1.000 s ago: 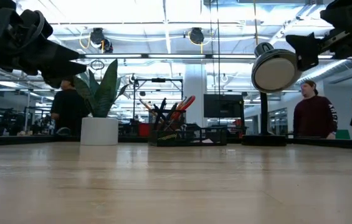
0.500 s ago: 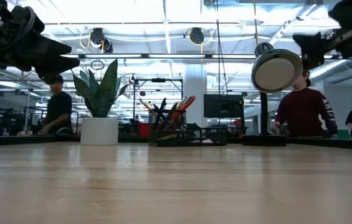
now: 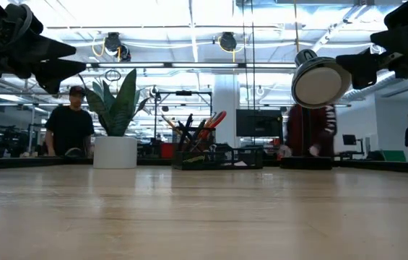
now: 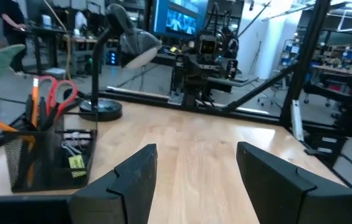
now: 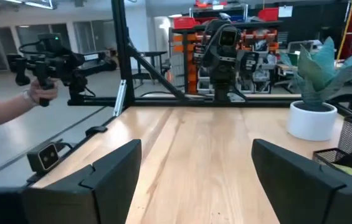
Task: Pick and place office supplies into organizer
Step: Return to Home Position
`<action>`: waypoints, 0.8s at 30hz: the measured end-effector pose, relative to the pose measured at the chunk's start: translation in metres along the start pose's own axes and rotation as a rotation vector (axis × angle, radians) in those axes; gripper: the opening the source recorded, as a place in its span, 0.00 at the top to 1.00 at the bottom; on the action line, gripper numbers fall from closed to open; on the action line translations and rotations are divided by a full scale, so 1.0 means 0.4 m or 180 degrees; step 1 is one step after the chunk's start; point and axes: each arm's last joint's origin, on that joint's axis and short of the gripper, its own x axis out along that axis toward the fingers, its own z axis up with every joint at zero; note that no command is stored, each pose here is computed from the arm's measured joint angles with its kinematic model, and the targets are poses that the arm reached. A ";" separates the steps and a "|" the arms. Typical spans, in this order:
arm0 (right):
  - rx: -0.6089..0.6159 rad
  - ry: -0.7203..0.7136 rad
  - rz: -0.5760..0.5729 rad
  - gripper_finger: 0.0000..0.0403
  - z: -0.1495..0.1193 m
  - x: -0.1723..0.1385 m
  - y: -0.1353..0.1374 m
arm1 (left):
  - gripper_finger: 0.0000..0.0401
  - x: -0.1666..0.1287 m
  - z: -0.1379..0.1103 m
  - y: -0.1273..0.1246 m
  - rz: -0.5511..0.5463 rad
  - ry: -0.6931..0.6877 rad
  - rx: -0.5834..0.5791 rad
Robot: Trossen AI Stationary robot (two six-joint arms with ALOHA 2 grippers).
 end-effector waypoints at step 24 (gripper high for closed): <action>0.0220 -0.0077 -0.0071 0.27 0.005 0.002 -0.002 | 0.44 -0.003 0.004 0.001 0.0077 0.0185 -0.0282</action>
